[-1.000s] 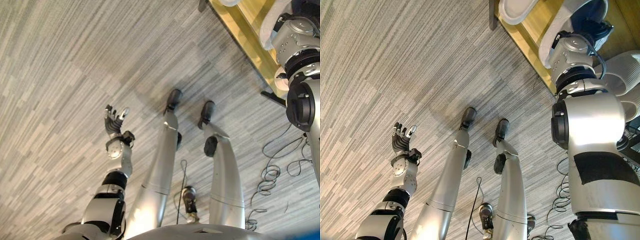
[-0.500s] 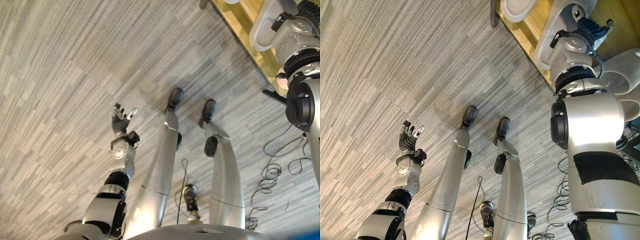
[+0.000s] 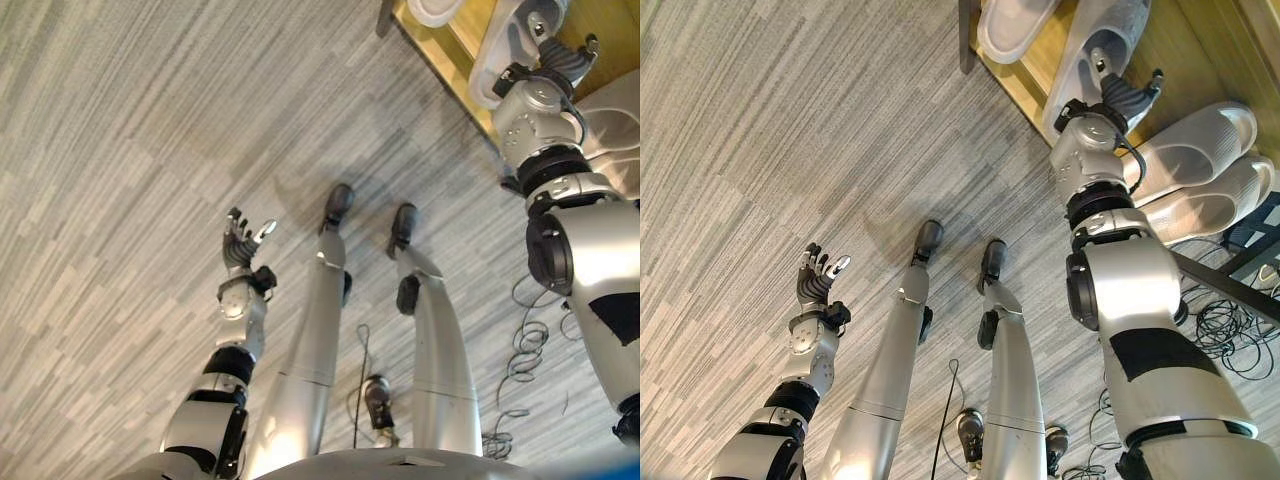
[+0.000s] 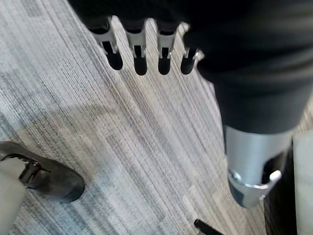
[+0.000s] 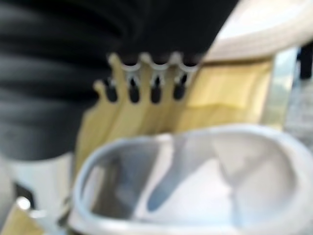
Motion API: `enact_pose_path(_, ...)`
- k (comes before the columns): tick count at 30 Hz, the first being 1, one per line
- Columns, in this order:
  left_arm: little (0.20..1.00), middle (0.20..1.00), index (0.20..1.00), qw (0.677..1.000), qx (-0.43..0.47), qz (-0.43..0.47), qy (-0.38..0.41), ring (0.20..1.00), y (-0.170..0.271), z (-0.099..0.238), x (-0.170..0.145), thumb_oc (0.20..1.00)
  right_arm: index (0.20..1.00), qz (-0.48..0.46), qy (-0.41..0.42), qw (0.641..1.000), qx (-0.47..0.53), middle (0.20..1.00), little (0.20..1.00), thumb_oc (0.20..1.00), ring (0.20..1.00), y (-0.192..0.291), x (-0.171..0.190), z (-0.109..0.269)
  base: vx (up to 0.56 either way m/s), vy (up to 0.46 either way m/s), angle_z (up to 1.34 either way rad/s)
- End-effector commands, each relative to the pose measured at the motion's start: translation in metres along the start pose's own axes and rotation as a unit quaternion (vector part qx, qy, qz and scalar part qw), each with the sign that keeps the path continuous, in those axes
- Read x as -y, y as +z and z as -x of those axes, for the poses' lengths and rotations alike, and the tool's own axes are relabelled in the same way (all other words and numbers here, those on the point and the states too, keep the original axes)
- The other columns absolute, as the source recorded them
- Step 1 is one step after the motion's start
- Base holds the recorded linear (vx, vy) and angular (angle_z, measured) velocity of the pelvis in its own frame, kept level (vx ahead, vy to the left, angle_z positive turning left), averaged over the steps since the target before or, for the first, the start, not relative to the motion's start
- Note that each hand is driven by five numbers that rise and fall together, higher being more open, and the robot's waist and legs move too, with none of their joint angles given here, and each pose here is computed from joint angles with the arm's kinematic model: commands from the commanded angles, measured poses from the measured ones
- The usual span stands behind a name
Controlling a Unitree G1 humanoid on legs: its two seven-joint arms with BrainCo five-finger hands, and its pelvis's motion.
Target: Arrange the slippers neatly on the shoe rack.
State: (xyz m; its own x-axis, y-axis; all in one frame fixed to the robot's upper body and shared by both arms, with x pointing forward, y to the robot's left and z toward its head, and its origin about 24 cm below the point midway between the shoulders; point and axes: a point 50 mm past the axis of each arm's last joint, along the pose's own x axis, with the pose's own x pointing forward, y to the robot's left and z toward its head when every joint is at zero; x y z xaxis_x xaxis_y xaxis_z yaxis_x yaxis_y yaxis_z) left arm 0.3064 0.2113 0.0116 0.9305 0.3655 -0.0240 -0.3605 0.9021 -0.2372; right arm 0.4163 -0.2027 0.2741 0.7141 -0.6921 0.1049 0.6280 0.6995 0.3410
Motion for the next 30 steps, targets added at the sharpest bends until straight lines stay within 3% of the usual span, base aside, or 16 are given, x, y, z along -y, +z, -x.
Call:
enact_pose_path(1, 1.0, 1.0, 1.0, 0.999, 0.023, -0.03, 0.024, 1.0, 0.009, -0.001, -0.018, 1.0, 1.0, -0.005, 0.028, 0.998, 0.06, 1.0, 1.0, 1.0, 1.0, 0.017, -0.014, 0.01, 0.0, 0.0, 0.0)
enact_pose_path(16, 1.0, 1.0, 1.0, 0.998, 0.017, -0.049, 0.022, 1.0, 0.013, -0.007, -0.017, 1.0, 1.0, 0.002, 0.023, 0.998, 0.062, 1.0, 1.0, 1.0, 1.0, -0.012, -0.001, 0.024, 0.0, 0.0, 0.0)
enact_pose_path(30, 1.0, 1.0, 1.0, 0.997, 0.03, -0.07, 0.011, 1.0, 0.023, -0.014, -0.017, 1.0, 1.0, 0.044, 0.098, 0.993, 0.053, 1.0, 1.0, 1.0, 1.0, -0.035, -0.022, 0.05, 0.0, -0.009, 0.0)
